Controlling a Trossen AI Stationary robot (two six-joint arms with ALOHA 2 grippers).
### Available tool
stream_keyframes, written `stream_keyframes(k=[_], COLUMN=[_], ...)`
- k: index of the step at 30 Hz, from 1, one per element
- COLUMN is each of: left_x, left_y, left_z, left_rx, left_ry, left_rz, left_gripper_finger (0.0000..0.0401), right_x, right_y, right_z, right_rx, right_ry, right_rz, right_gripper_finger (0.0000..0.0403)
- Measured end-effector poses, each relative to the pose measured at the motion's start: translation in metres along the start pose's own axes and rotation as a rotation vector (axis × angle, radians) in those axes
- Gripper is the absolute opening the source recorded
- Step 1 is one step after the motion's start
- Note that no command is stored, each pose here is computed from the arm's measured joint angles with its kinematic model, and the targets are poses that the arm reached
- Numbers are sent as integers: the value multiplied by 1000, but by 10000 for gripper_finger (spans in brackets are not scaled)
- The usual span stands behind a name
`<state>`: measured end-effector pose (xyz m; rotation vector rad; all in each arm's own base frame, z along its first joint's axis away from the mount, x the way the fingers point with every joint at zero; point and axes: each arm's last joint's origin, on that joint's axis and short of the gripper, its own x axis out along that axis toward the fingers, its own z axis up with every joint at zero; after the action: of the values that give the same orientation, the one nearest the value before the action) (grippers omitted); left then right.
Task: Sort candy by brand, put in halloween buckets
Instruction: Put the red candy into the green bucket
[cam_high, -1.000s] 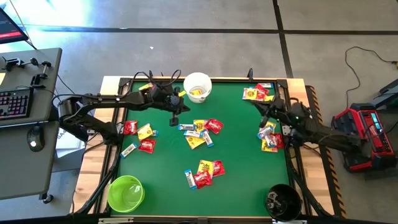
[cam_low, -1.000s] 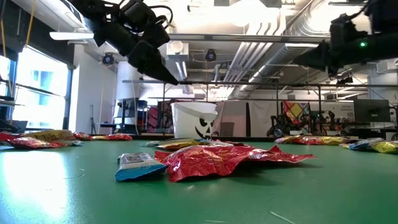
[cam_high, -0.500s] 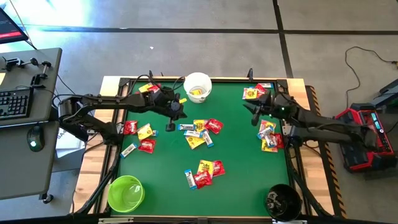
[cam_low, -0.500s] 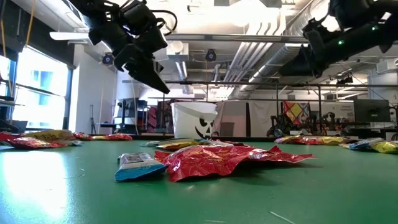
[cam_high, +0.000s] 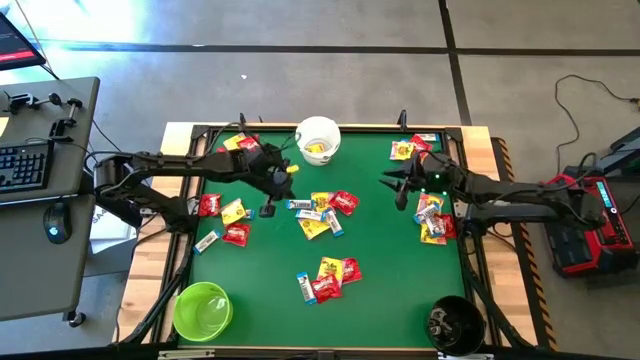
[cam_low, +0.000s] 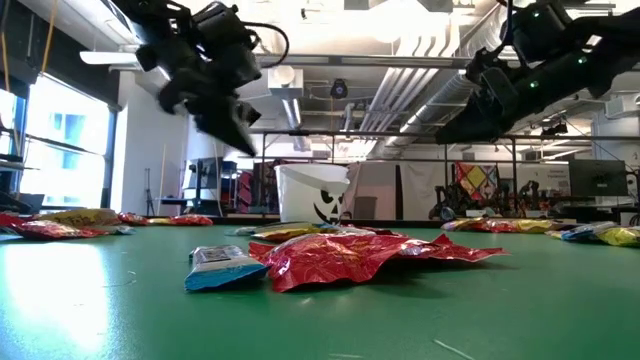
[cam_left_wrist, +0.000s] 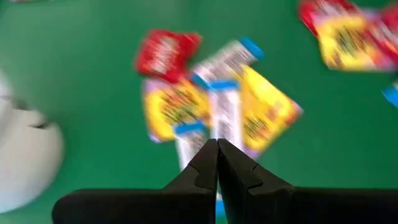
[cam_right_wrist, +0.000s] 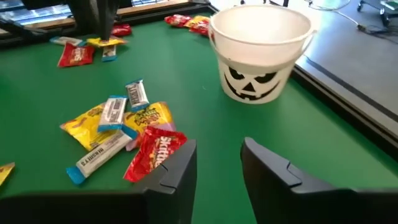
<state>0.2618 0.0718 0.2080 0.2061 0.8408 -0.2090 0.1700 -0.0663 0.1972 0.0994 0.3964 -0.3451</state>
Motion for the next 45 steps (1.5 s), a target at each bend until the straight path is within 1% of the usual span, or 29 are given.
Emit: stream_keyframes(k=[5, 8, 12, 15, 18, 21, 25, 29, 33, 38, 45], left_x=[6, 8, 8, 5, 1, -2, -4, -2, 5, 18, 30], left_y=[-33, -55, -83, -100, -114, -125, -138, -151, -163, -177, -190], left_z=[-4, -4, -5, -8, -13, -17, -17, -17, -20, -30, -44], left_rx=[86, 100, 78, 36, 4, 19, 50, 55, 83, 131, 164], left_ry=[199, 288, 384, 472, 568, 638, 651, 661, 699, 801, 930], left_rz=[-64, -83, -125, -130, -98, -50, -19, -17, 33, 83, 152], left_gripper_finger=[0, 0, 10, 28, 51, 75, 104, 124, 130, 131, 131], right_x=[5, 7, 9, 9, 8, 8, 8, 8, 7, 7, 6], right_y=[5, 8, 13, 16, 18, 20, 22, 25, 27, 30, 34], right_z=[0, 0, -1, -1, -1, -1, -1, -1, -1, -1, -2], right_rx=[-36, -47, -71, -75, -81, -94, -104, -105, -109, -116, -126], right_ry=[-9, -12, -5, -7, -7, -8, -10, -12, -16, -18, -20], right_rz=[24, 41, 63, 43, 16, -20, -52, -41, -28, -24, -40], right_gripper_finger=[84, 78, 89, 107, 128, 144, 155, 156, 156, 157, 157])
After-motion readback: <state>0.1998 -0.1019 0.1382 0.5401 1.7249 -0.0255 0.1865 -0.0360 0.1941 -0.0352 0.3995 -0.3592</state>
